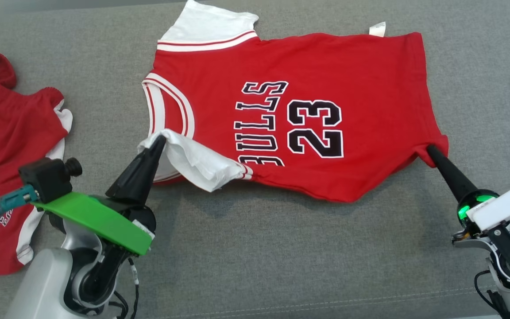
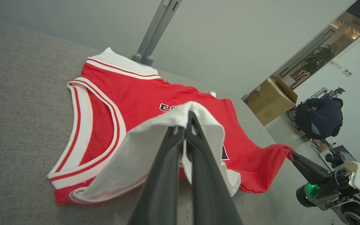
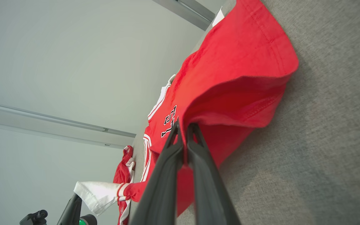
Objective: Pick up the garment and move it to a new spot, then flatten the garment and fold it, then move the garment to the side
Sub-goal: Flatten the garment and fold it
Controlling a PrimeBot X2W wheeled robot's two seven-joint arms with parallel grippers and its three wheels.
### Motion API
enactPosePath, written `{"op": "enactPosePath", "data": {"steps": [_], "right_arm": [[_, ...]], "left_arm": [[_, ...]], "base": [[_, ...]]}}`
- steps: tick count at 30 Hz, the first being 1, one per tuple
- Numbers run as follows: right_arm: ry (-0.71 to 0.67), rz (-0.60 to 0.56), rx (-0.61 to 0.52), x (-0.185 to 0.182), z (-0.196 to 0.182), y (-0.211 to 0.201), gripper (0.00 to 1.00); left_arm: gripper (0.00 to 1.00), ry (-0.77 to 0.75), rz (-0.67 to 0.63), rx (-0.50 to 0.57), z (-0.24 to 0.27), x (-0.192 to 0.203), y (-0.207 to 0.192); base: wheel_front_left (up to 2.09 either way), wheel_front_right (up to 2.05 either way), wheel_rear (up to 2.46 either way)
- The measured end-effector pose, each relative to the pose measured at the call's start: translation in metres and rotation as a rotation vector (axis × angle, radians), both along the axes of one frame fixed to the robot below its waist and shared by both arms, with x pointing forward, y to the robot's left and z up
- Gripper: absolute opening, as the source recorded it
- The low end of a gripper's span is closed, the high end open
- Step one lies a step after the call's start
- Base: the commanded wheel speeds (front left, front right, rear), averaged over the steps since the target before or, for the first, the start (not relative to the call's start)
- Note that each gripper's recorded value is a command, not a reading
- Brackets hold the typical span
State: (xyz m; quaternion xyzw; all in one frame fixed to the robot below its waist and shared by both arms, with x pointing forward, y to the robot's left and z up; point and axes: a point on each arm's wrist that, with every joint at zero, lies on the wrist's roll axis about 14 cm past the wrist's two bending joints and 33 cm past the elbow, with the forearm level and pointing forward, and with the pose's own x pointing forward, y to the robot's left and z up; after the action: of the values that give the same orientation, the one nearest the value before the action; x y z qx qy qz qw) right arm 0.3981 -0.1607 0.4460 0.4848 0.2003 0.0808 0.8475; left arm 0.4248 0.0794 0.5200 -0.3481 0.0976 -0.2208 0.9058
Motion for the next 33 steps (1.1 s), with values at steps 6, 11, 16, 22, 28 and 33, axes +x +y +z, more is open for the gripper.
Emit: {"op": "enactPosePath", "data": {"steps": [6,11,16,22,28,33], "right_arm": [[-0.003,-0.053,0.017,0.015,-0.001,-0.017,0.00],[0.004,-0.069,0.016,0.028,-0.007,-0.025,0.00],[0.031,-0.095,0.026,0.035,-0.019,-0.032,0.00],[0.057,-0.093,0.040,0.043,-0.031,-0.029,0.00],[0.047,-0.097,0.043,0.060,-0.031,-0.026,0.00],[0.068,-0.111,0.020,0.068,-0.040,-0.030,0.00]], "left_arm": [[0.00,-0.032,0.054,0.007,0.006,0.027,0.012],[0.00,-0.008,0.101,0.063,-0.011,0.045,0.028],[0.00,0.032,0.135,0.078,-0.031,0.058,0.036],[0.00,0.085,0.117,0.079,-0.052,0.063,0.027],[0.00,0.087,0.102,0.110,-0.060,0.078,0.023],[0.00,0.108,0.087,0.125,-0.072,0.088,0.019]], "base": [[0.00,0.00,0.00],[0.00,0.00,0.00],[0.00,0.00,0.00],[0.00,0.00,0.00],[0.00,0.00,0.00],[0.00,0.00,0.00]]}}
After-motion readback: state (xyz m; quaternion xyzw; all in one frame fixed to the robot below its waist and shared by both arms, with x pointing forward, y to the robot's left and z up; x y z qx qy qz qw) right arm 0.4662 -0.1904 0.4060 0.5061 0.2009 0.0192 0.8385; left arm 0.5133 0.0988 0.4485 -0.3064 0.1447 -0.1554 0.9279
